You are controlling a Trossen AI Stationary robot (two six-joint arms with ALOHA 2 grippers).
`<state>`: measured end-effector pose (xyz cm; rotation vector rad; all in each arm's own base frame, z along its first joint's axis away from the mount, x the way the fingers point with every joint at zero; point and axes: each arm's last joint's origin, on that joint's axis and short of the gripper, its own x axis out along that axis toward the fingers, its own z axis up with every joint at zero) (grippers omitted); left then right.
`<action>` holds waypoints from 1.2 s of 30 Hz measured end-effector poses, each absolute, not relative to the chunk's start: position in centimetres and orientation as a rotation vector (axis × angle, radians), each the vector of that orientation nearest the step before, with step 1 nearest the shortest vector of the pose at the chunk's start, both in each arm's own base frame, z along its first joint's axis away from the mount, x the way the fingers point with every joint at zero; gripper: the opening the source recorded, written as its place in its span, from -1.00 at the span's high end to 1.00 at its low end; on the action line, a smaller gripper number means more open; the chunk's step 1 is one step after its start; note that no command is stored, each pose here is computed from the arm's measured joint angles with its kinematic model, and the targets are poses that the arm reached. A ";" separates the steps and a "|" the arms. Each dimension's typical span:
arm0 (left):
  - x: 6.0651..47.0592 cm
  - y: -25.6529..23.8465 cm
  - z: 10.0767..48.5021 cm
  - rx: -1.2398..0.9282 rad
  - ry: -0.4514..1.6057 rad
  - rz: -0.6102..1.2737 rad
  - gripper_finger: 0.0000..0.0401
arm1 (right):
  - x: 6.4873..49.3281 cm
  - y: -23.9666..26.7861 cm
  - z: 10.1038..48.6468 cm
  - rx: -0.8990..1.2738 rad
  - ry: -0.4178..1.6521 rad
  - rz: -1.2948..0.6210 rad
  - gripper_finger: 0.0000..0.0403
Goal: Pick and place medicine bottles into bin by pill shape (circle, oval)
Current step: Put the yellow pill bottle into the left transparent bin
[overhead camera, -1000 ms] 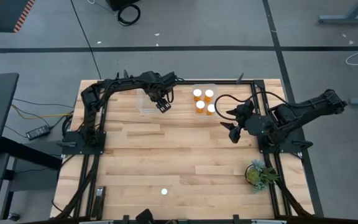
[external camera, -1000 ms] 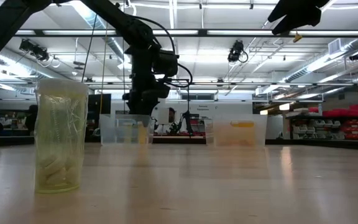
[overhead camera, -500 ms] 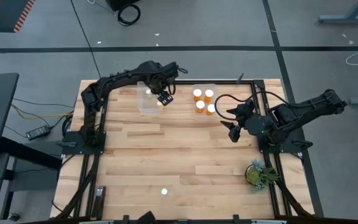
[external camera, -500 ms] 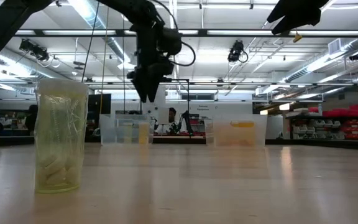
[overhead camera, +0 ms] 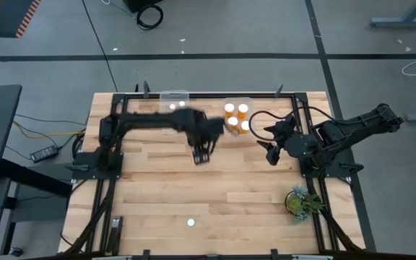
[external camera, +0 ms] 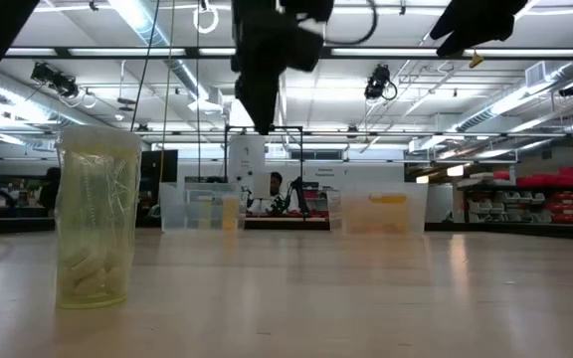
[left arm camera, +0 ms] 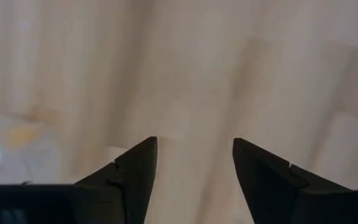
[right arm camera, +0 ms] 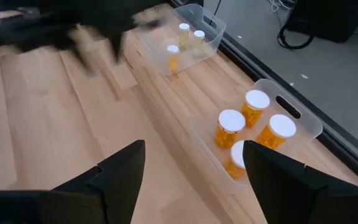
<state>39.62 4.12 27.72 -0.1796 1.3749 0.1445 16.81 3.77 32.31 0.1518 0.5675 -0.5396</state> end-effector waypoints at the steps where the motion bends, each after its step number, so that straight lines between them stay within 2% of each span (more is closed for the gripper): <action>1: 39.7 2.6 27.7 -0.169 1.377 0.126 -0.08 | 16.8 3.8 32.3 0.145 0.571 -0.538 -0.38; 10: 39.1 -9.4 27.8 -0.174 1.358 0.037 -0.06 | 16.8 3.8 32.3 0.067 0.593 -0.514 -0.38; 16: 37.8 -14.7 27.9 -0.271 1.339 0.057 -0.01 | 16.8 3.8 32.3 0.002 0.611 -0.492 -0.38; 25: 35.4 -19.6 27.9 -0.333 1.297 0.184 0.07 | 16.8 3.8 32.3 -0.065 0.629 -0.468 -0.38; 36: 33.3 -23.1 27.7 -0.382 1.215 0.310 0.08 | 16.8 3.8 32.3 -0.101 0.638 -0.456 -0.38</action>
